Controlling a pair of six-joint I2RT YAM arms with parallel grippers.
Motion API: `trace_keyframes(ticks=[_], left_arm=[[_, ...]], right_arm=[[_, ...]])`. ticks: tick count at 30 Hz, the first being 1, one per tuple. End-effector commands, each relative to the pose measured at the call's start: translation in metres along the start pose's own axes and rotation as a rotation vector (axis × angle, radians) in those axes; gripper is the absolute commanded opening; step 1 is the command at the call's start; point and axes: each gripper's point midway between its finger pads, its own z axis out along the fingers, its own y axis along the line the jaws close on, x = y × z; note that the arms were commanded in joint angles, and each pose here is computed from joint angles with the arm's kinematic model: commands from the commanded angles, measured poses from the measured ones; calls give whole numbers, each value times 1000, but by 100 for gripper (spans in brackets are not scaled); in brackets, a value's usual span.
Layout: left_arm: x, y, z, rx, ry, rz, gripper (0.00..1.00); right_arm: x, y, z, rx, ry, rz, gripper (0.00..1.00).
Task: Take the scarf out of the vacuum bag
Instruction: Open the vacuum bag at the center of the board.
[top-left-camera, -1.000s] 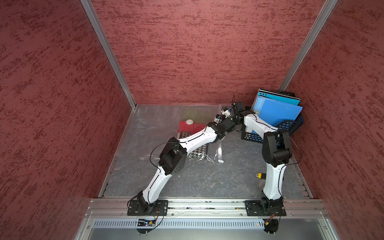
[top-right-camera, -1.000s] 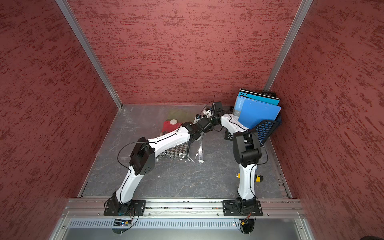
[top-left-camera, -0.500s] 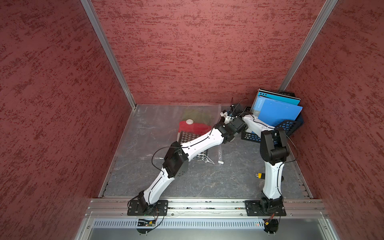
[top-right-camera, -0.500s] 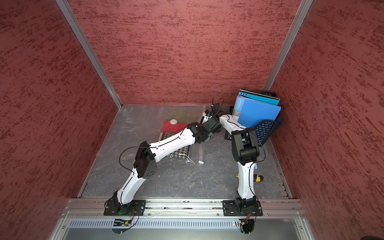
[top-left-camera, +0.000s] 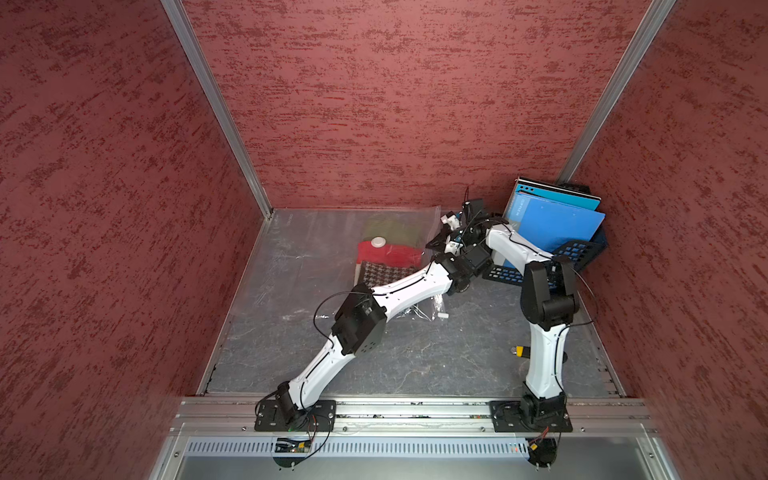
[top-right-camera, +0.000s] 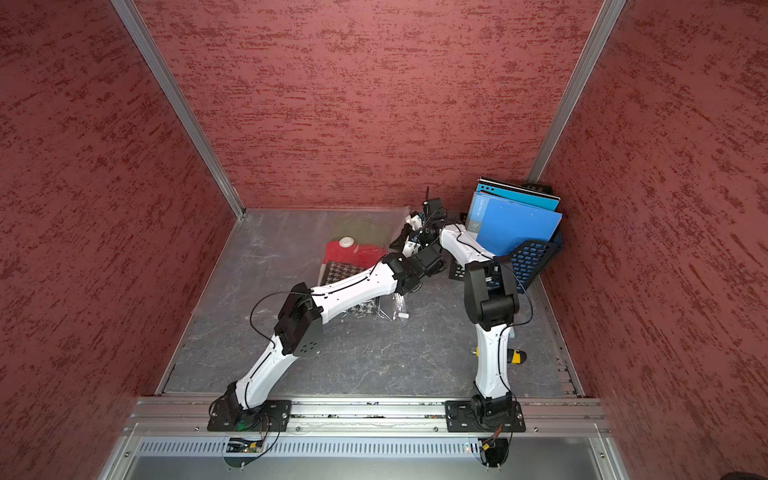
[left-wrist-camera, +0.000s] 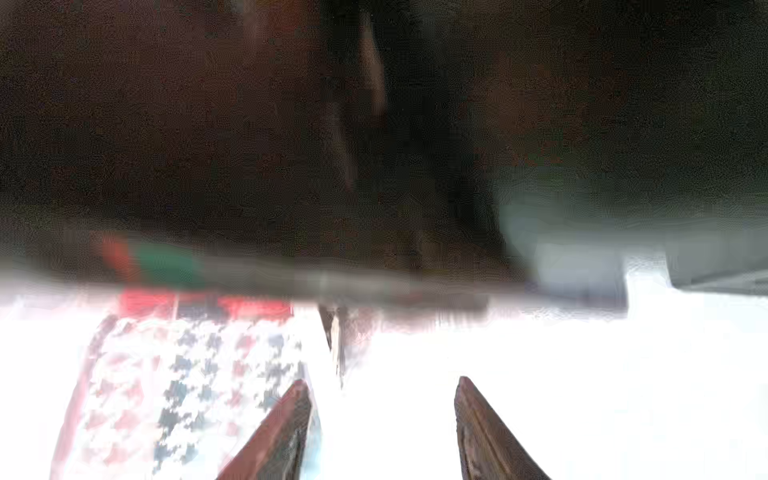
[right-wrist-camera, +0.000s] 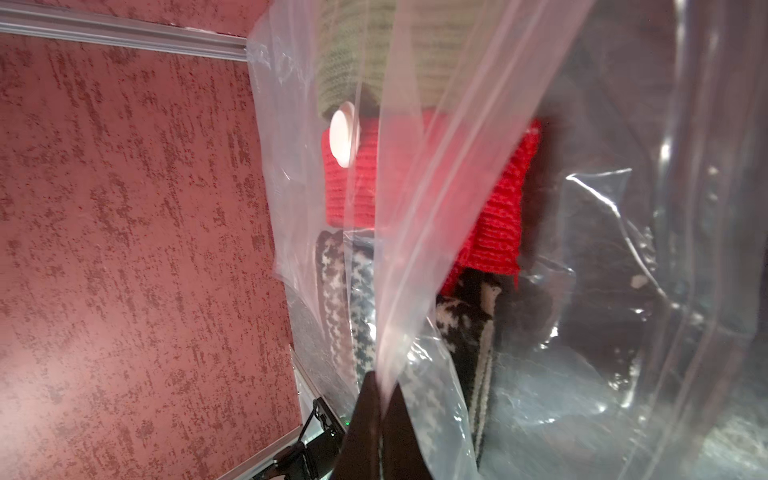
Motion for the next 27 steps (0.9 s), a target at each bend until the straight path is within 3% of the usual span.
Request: trace_keyframes(ticks=[1, 14, 20, 22, 25, 27], left_arm=[[-4, -2, -18, 26, -62, -25, 57], [6, 2, 20, -19, -27, -47, 59], [12, 17, 47, -51, 18, -75, 50], [14, 23, 54, -60, 31, -84, 34], [10, 32, 56, -83, 24, -90, 2], [7, 37, 56, -98, 9, -92, 0]], right_arm=[[-9, 8, 5, -30, -10, -9, 0], [-3, 18, -2, -59, -2, -27, 0], [0, 25, -7, -78, -2, -36, 0], [1, 28, -8, -89, -3, -40, 0], [1, 30, -9, -96, -1, -44, 0], [2, 32, -9, -107, 3, -44, 0]])
